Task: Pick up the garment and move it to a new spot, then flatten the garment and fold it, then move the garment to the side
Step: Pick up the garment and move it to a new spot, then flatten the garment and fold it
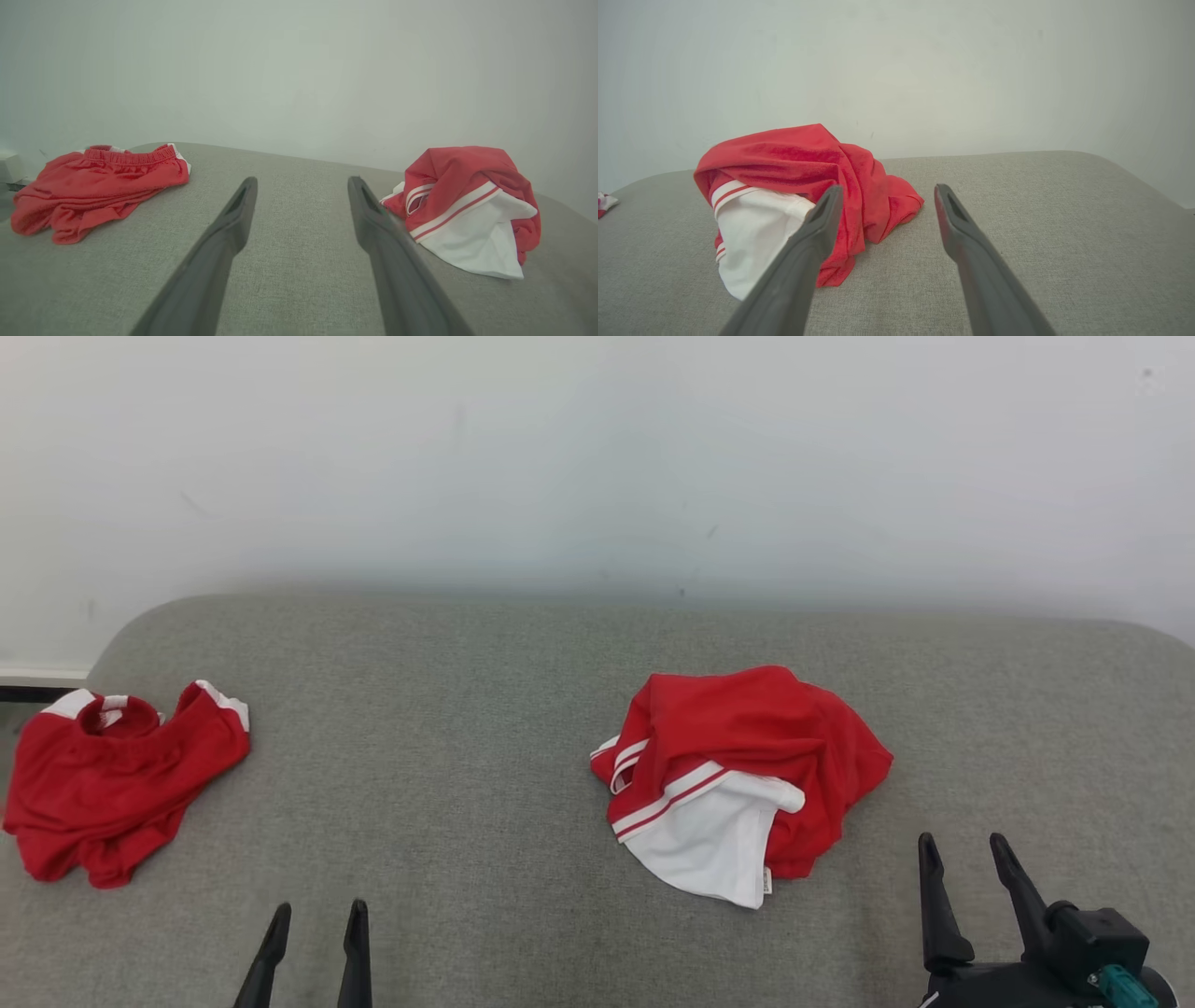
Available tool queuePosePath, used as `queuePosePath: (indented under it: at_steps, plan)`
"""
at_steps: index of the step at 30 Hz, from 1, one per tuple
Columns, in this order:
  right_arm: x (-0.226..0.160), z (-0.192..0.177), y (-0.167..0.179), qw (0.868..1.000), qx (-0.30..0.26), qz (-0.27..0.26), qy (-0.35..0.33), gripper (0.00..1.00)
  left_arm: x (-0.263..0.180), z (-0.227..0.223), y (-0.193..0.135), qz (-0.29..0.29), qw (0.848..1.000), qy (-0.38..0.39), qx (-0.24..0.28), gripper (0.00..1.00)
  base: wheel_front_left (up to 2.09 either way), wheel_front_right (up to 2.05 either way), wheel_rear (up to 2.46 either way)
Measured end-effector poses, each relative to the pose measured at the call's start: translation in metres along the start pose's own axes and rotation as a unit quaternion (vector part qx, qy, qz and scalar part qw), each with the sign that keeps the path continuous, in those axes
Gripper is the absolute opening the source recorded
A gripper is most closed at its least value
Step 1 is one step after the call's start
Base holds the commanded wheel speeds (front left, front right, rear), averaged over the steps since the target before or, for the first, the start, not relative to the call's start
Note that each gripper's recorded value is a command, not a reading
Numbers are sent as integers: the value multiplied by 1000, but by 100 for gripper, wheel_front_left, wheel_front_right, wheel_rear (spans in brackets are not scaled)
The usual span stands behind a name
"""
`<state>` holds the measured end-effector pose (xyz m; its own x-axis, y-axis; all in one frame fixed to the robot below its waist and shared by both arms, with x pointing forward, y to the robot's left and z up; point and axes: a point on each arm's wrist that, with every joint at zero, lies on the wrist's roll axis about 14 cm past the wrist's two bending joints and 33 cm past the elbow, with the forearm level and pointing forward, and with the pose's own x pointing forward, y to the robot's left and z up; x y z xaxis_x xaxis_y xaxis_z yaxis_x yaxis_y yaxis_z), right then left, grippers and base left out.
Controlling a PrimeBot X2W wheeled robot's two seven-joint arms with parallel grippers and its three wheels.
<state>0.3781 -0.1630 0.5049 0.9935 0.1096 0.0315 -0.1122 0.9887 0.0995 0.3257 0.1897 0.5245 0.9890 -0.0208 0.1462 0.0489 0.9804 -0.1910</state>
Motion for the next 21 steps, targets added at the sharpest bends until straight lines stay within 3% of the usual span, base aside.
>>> queuePosePath:
  at_steps: [9, 21]
  plan:
    - [-6, -19, 0, 999, -9, 1, 33, 100, -10, -12, 11, 10, 1000, 22, 8, 100, 0, 0, 0]
    - [-11, -19, -5, 999, -8, -7, 35, 100, -4, -19, 0, -8, 1000, 30, 0, 100, 0, 0, 0]
